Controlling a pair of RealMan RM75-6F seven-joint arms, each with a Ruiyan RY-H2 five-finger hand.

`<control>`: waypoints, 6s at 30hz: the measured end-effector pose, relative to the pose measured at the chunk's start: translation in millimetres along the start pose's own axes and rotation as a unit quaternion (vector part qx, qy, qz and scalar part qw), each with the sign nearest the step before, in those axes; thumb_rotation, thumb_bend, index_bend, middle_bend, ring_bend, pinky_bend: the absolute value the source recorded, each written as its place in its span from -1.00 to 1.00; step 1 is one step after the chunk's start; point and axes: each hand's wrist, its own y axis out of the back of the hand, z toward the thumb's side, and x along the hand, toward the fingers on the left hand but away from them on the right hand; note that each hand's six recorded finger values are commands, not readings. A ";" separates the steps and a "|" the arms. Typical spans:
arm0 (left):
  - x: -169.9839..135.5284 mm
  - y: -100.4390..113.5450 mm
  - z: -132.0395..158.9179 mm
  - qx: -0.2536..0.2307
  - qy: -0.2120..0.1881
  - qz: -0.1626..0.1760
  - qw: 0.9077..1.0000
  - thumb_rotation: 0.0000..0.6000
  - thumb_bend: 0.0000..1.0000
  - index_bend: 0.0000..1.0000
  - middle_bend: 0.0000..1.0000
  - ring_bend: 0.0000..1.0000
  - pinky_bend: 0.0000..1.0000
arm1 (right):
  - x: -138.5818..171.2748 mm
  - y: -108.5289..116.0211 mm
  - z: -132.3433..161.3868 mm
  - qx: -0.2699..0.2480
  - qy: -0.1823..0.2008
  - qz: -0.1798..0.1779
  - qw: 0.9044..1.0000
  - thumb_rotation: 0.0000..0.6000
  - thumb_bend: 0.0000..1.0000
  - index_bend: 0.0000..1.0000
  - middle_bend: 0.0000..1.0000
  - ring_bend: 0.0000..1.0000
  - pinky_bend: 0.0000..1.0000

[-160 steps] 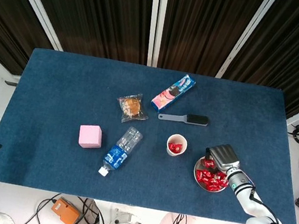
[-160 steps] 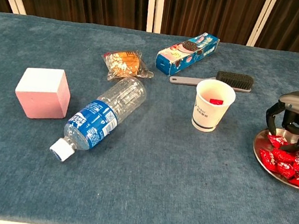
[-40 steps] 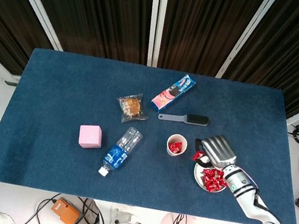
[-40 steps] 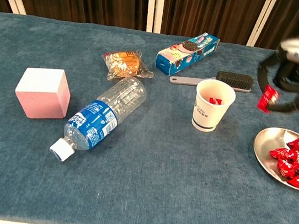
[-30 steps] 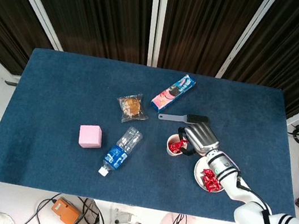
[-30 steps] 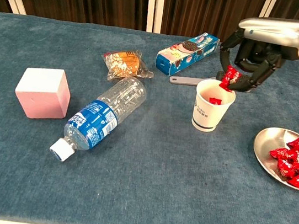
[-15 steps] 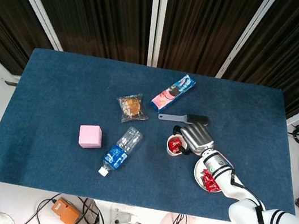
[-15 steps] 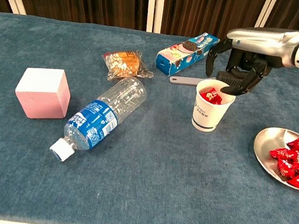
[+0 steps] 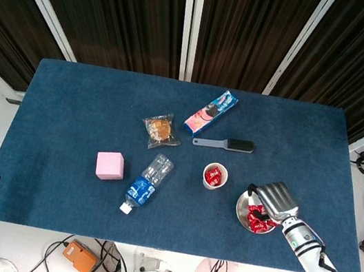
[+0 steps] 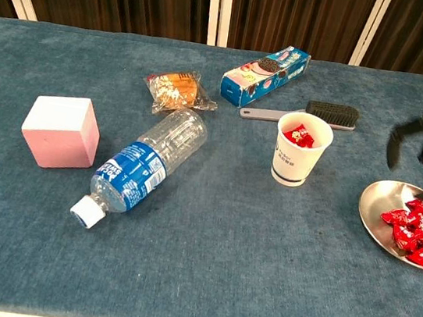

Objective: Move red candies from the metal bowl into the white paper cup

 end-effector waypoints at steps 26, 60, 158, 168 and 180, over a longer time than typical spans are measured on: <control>-3.9 1.5 -4.7 0.001 0.008 0.002 1.000 1.00 -0.99 -1.00 -1.00 -1.00 -1.00 | -32.3 -41.5 -13.3 -0.009 -0.026 0.057 0.998 1.00 0.01 0.21 0.86 1.00 1.00; -6.4 4.6 -7.7 0.005 0.013 0.004 1.000 1.00 -0.99 -1.00 -1.00 -1.00 -1.00 | -96.8 58.3 68.5 -0.028 0.075 -0.048 0.996 1.00 0.00 0.01 0.86 1.00 1.00; -5.8 7.3 3.1 0.001 0.001 0.011 1.000 1.00 -0.99 -1.00 -1.00 -1.00 -1.00 | -46.7 48.7 19.6 0.077 0.084 -0.113 0.987 1.00 0.22 0.31 0.86 1.00 1.00; -5.7 9.0 1.2 0.004 0.003 0.011 1.000 1.00 -0.99 -1.00 -1.00 -1.00 -1.00 | -90.0 59.5 72.8 0.052 0.117 -0.104 0.986 1.00 0.22 0.24 0.86 1.00 1.00; -6.7 5.1 -1.8 0.000 0.006 0.008 1.000 1.00 -0.99 -1.00 -1.00 -1.00 -1.00 | -97.8 55.4 76.3 0.061 0.107 -0.093 0.988 1.00 0.09 0.05 0.86 1.00 1.00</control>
